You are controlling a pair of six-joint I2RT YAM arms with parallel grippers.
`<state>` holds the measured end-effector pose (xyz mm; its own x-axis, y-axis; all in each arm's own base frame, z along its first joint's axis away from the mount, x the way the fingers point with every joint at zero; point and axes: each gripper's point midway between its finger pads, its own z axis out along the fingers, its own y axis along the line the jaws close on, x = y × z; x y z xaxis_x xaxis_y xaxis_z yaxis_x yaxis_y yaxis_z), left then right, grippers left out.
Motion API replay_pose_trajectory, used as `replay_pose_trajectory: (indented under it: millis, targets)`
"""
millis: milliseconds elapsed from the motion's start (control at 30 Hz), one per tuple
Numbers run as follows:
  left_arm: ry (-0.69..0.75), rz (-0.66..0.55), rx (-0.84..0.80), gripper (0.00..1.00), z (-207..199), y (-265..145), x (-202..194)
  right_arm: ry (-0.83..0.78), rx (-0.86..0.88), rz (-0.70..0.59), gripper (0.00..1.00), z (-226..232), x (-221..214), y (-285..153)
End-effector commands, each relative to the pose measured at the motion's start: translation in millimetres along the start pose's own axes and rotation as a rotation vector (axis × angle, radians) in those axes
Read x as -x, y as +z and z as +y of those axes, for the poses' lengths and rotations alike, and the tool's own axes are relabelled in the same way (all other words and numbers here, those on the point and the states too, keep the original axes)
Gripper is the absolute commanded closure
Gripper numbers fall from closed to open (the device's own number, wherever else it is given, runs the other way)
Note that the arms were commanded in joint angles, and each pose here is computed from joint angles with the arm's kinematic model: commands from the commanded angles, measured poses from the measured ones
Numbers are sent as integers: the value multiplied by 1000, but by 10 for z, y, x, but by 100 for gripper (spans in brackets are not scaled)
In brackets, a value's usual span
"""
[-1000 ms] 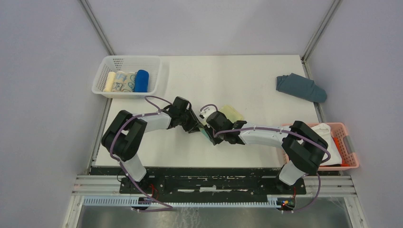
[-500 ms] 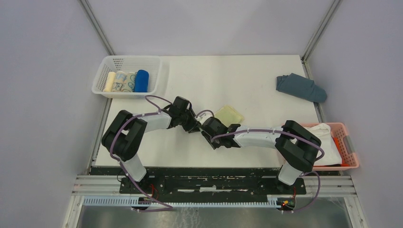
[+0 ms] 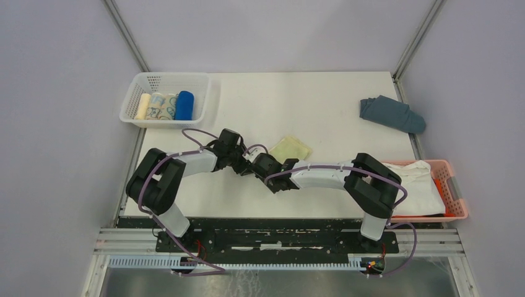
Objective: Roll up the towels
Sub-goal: Roll the towel at the center of the board.
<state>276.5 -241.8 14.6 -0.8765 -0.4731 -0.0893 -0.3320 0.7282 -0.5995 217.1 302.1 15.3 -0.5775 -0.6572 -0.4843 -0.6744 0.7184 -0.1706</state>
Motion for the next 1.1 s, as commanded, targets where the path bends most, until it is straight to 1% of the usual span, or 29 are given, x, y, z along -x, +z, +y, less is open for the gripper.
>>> replay_pose_trajectory:
  millis: [0,167,233,267,300,433,567,667,767,900,1067]
  targets:
    - [-55,26,287,62,913,-74,-187,-96,-19,151,68,38,-352,127]
    - [-114,-2,273,61,1066,-265,-121,-125,127,115,88,276,-225,72]
    - [-115,-29,262,59,1061,-358,-63,-124,208,104,97,395,-184,39]
    - [-110,-45,252,56,1032,-407,-27,-114,266,100,99,463,-175,26]
    - [-104,-63,238,54,987,-452,9,-91,355,100,99,562,-161,-1]
    - [-99,-133,162,44,784,-644,154,-3,609,83,100,765,-64,-106]
    - [-93,-165,101,36,624,-812,218,110,767,39,99,721,69,-152]
    - [-90,-142,55,32,522,-869,172,233,867,23,100,632,110,-136]
    - [-111,-101,10,31,439,-863,105,317,942,40,99,579,92,-103]
    - [-137,-74,-49,30,332,-823,60,396,1014,72,99,552,58,-34]
    - [-126,-36,-64,26,222,-702,-6,488,1036,95,99,499,6,61]
